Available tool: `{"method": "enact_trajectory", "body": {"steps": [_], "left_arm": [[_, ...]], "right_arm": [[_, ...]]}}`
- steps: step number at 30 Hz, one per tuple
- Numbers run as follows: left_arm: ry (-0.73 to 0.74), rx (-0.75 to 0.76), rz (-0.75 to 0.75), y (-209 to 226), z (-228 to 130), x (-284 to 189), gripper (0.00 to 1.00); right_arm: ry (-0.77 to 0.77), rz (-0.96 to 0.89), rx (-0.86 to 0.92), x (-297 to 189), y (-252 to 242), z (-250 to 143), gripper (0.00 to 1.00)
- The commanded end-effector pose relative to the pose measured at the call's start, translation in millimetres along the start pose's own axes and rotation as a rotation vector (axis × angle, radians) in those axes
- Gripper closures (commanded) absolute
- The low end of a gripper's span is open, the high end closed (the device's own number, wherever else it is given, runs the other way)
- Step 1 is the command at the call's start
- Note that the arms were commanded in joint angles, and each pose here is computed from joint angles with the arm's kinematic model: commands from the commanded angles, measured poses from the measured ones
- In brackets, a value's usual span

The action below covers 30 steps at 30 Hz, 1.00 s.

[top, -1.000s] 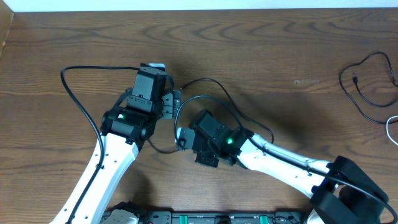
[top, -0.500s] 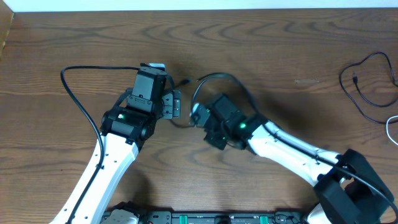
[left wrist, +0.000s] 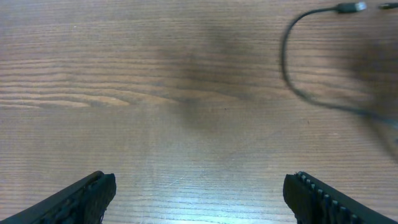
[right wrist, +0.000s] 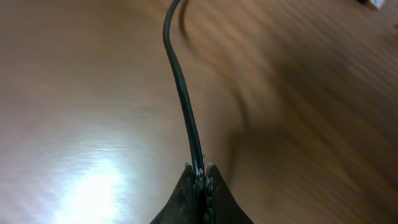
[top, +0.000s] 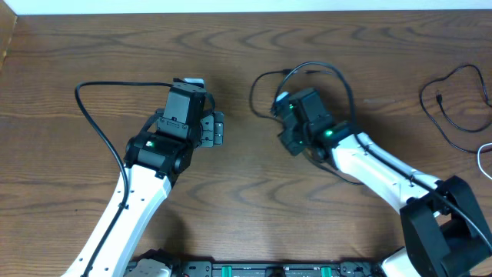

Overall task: Untangle cables
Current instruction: 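Carry the black cable up and right to the upper right corner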

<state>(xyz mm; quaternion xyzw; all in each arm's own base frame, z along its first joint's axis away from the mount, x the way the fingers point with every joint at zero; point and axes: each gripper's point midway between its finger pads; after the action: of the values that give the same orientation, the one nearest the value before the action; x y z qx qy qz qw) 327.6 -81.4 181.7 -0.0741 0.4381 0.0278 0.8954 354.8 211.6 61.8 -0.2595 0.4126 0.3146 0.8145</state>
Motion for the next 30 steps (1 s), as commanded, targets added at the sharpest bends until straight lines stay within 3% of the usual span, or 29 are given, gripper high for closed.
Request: {"method": "enact_trajectory", "body": {"steps": [1,10,21,30], "left_arm": [[-0.016,-0.007,0.006,1,6,-3,0.09],[-0.016,-0.007,0.006,1,6,-3,0.09],[-0.016,-0.007,0.006,1,6,-3,0.09],[-0.016,-0.007,0.006,1,6,-3,0.09]], "right_arm": [[0.068,-0.098,0.07,1,-33,-22,0.99],[0.224,-0.195,0.241,-8,-77,-76,0.99],[0.175,-0.358,0.514,-22,-149,-104,0.99],[0.067,-0.424,0.523,3,-181,-92,0.99]]}}
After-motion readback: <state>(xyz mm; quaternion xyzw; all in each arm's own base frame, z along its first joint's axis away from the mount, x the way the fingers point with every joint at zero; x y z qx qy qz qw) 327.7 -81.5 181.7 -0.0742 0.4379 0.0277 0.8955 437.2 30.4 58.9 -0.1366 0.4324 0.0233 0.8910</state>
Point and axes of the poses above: each gripper's point midway between its finger pads, its own x axis out along the fingers, its own y axis along the line the jaws close on, z = x × y, and after that the axes turned 12 degrees about -x, right-handed
